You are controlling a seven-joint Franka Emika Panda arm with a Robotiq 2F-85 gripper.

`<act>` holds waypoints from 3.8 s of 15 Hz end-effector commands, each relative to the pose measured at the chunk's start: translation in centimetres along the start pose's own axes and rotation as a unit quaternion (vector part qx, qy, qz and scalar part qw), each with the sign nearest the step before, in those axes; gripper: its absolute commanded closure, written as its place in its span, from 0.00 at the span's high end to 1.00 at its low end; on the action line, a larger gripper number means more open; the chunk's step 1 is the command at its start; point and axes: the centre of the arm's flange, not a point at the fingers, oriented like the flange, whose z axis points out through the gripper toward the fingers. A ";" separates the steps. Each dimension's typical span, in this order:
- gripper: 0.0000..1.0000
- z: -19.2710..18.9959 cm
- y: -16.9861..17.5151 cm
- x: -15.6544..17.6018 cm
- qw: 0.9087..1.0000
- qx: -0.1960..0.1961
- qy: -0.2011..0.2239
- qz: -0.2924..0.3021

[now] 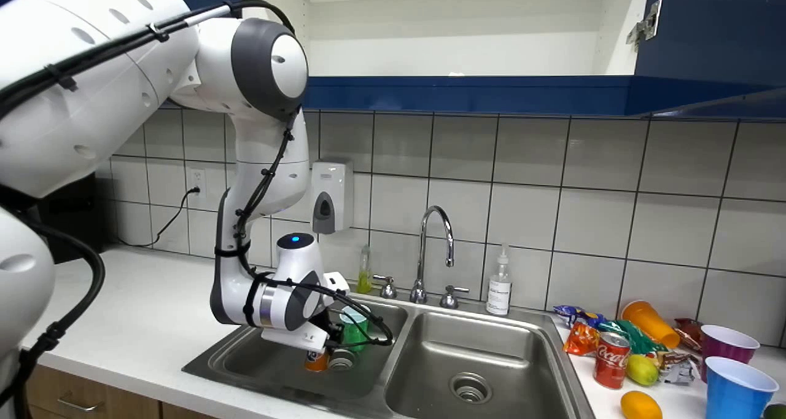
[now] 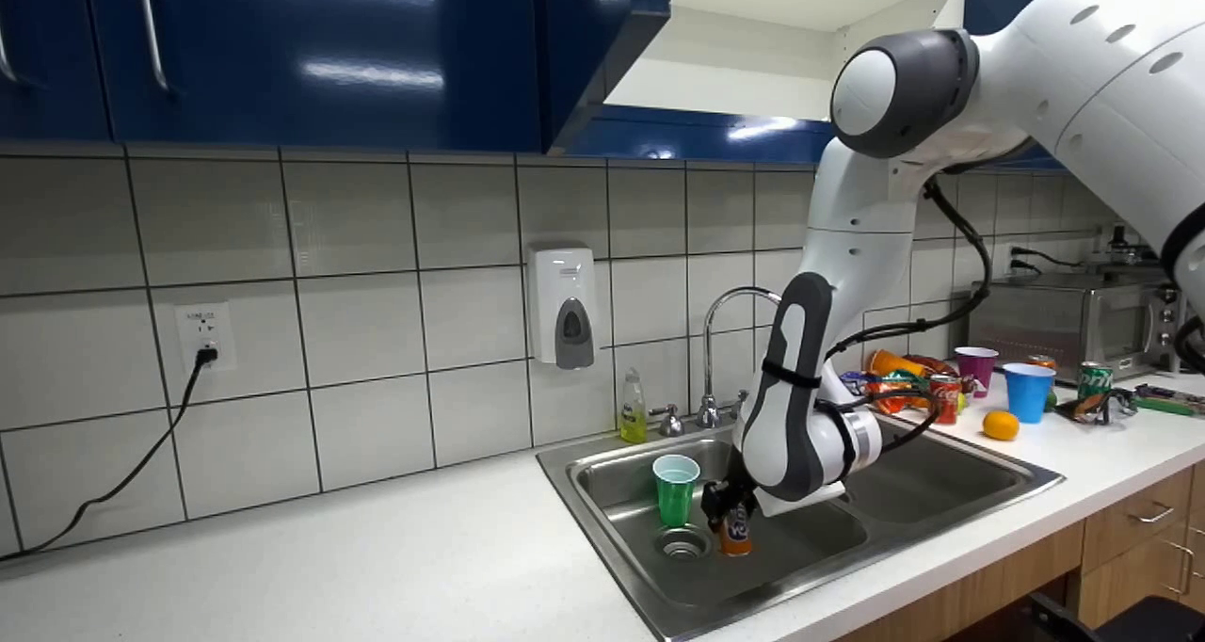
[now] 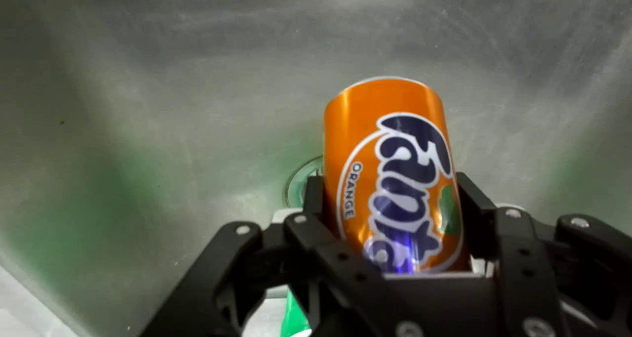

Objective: Pick up the canned drink from the shelf and put it in the sink

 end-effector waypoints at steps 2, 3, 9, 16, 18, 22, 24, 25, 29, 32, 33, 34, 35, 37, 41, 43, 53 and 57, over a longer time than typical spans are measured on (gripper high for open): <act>0.38 2.1 -0.3 -0.4 1.000 -0.009 0.023 -0.018; 0.38 2.4 -0.3 -0.3 0.999 -0.008 0.026 -0.019; 0.38 4.7 -0.6 -0.3 0.999 -0.003 0.023 -0.023; 0.38 6.2 -1.0 -0.9 0.999 -0.006 0.024 -0.030; 0.38 6.5 -1.0 -1.1 0.999 -0.005 0.025 -0.030; 0.38 7.0 -0.9 -1.4 0.999 -0.006 0.025 -0.033; 0.38 7.1 -0.9 -1.6 0.999 -0.007 0.026 -0.034; 0.38 7.2 -0.8 -1.7 0.999 -0.008 0.026 -0.034; 0.38 7.5 -0.8 -1.9 0.999 -0.009 0.026 -0.034; 0.38 7.8 -0.8 -2.0 0.999 -0.008 0.023 -0.035; 0.38 7.9 -0.8 -2.0 0.999 -0.009 0.022 -0.037; 0.71 8.0 -0.7 -1.9 0.999 -0.008 0.022 -0.036; 0.89 8.0 -0.7 -1.9 0.999 -0.009 0.024 -0.035; 0.99 8.0 -0.7 -2.0 0.999 -0.008 0.023 -0.035; 1.00 7.9 -0.8 -2.0 0.999 -0.007 0.023 -0.036; 1.00 7.5 -1.0 -1.9 0.999 -0.008 0.025 -0.036; 1.00 4.3 -2.3 -0.5 0.998 -0.010 0.042 -0.040; 1.00 3.1 -1.8 -0.3 0.998 -0.013 0.046 -0.028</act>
